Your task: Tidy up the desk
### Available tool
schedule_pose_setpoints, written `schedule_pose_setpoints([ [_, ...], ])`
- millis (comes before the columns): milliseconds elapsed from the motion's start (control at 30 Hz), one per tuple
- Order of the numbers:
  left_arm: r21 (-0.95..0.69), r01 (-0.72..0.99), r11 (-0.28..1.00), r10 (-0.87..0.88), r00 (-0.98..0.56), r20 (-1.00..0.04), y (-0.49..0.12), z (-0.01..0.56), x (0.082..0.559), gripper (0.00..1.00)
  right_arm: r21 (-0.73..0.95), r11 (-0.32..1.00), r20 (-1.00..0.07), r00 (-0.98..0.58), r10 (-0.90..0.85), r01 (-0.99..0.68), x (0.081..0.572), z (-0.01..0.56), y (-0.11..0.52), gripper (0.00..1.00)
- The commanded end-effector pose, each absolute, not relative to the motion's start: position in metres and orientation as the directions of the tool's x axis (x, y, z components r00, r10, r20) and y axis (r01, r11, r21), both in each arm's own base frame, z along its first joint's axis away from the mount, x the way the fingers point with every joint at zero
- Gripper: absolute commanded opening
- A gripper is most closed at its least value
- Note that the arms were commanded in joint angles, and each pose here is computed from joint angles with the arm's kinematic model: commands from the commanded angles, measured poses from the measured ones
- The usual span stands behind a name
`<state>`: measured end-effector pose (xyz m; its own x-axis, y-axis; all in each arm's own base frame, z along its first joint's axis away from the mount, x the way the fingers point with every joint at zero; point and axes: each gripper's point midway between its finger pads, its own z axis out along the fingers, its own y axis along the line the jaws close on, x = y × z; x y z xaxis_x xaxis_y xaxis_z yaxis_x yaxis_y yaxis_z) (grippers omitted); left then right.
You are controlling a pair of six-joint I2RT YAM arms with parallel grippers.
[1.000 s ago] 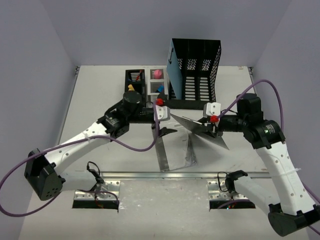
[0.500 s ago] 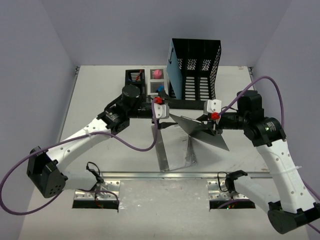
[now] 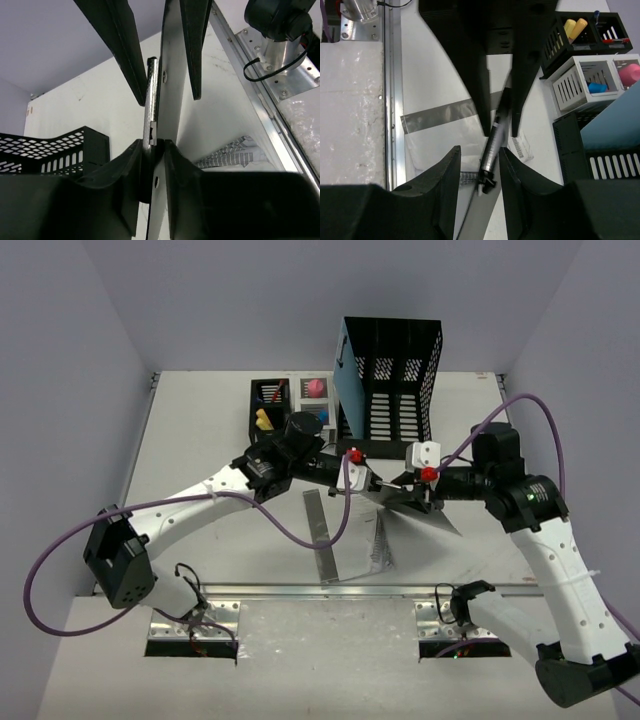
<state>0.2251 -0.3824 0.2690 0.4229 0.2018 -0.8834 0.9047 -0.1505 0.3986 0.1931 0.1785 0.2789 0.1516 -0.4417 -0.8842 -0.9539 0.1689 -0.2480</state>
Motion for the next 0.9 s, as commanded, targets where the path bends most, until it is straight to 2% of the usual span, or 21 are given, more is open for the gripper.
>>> schedule_pose_setpoints([
  [0, 0.459, 0.871, -0.173, 0.120, 0.482, -0.868, -0.394, 0.297, 0.216, 0.17, -0.270, 0.158, -0.894, 0.186, -0.408, -0.950, 0.196, 0.287, 0.184, 0.01],
  [33, 0.459, 0.874, -0.162, 0.120, 0.479, -0.870, -0.394, 0.299, 0.218, 0.03, -0.271, 0.163, -0.894, 0.185, -0.408, -0.949, 0.197, 0.288, 0.184, 0.02],
  [67, 0.447, 0.883, -0.143, 0.117, 0.464, -0.878, -0.395, 0.300, 0.219, 0.00, -0.268, 0.171, -0.895, 0.179, -0.409, -0.948, 0.198, 0.288, 0.184, 0.12],
  [133, 0.443, 0.888, -0.125, 0.129, 0.457, -0.880, -0.393, 0.300, 0.221, 0.00, -0.273, 0.196, -0.890, 0.171, -0.422, -0.942, 0.202, 0.287, 0.181, 0.32],
  [167, 0.433, 0.893, -0.121, 0.139, 0.447, -0.884, -0.391, 0.298, 0.222, 0.00, -0.272, 0.206, -0.890, 0.164, -0.426, -0.940, 0.203, 0.286, 0.180, 0.48],
  [233, 0.426, 0.896, -0.124, 0.148, 0.441, -0.885, -0.388, 0.296, 0.219, 0.00, -0.285, 0.227, -0.883, 0.162, -0.440, -0.931, 0.206, 0.286, 0.177, 0.56],
  [400, 0.403, 0.908, -0.118, 0.176, 0.419, -0.891, -0.377, 0.286, 0.218, 0.00, -0.299, 0.251, -0.871, 0.156, -0.466, -0.921, 0.206, 0.287, 0.171, 0.64],
  [533, 0.385, 0.917, -0.103, 0.177, 0.398, -0.900, -0.372, 0.286, 0.223, 0.00, -0.292, 0.242, -0.865, 0.147, -0.479, -0.925, 0.201, 0.284, 0.168, 0.53],
  [633, 0.384, 0.918, -0.105, 0.174, 0.397, -0.901, -0.370, 0.287, 0.223, 0.00, -0.294, 0.239, -0.862, 0.149, -0.484, -0.925, 0.199, 0.282, 0.167, 0.52],
  [767, 0.381, 0.919, -0.101, 0.168, 0.394, -0.904, -0.370, 0.289, 0.224, 0.00, -0.285, 0.232, -0.866, 0.147, -0.477, -0.930, 0.197, 0.279, 0.168, 0.45],
  [867, 0.383, 0.917, -0.106, 0.161, 0.396, -0.904, -0.371, 0.290, 0.223, 0.00, -0.278, 0.233, -0.871, 0.142, -0.471, -0.932, 0.200, 0.277, 0.170, 0.44],
])
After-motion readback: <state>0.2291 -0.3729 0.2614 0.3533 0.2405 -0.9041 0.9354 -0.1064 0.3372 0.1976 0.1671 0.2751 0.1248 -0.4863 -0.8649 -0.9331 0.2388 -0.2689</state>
